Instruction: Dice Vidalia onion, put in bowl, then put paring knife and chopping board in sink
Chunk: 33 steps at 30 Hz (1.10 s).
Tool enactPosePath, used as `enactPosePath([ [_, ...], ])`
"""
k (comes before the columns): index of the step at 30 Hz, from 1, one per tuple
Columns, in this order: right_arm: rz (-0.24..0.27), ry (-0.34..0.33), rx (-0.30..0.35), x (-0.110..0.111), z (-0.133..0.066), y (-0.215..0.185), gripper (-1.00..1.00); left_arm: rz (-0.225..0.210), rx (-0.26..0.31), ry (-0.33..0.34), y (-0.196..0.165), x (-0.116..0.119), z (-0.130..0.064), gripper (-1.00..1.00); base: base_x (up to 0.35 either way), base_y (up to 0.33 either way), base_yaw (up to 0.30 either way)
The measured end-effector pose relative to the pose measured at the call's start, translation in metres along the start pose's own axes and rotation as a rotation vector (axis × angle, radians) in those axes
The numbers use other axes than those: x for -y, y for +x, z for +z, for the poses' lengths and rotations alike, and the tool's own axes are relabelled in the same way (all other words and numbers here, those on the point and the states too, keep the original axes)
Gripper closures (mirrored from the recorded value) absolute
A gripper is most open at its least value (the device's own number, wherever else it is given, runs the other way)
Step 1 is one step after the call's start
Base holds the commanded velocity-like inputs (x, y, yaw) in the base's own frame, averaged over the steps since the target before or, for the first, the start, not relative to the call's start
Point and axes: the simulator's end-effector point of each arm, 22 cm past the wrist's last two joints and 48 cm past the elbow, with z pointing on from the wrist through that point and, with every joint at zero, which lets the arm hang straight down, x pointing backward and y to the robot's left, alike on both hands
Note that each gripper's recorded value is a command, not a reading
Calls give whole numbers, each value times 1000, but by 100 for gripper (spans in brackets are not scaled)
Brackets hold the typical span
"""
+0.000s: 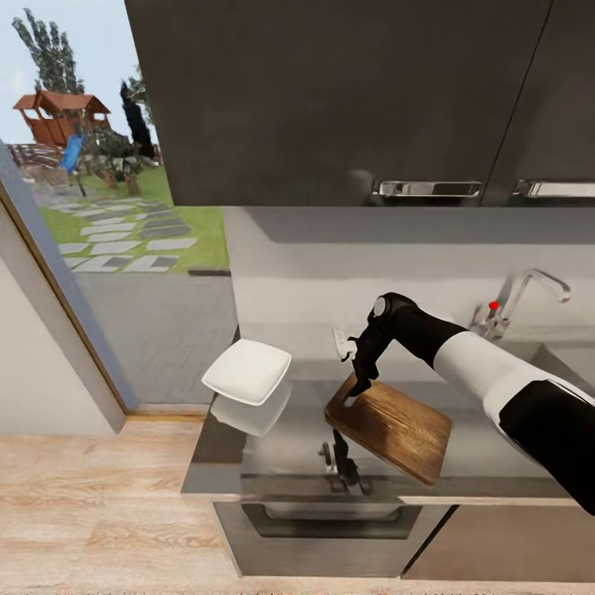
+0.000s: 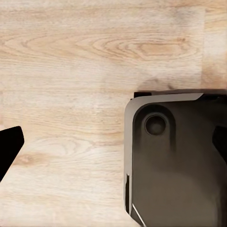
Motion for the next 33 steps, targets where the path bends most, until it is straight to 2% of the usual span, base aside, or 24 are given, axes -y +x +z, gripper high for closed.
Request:
enactPosePath([
  [18,36,-39,-9,-4,21,17,-100,2,-29,2,11,1,-1,-100,32,19,0],
  [27,23,-55,-4,-5,30,21,-100,3,-43,2,16,1,-2,-100,12,5,0],
  [33,23,-63,-3,-6,36,23,-100,5,-52,3,20,1,-3,-100,197,31,0],
])
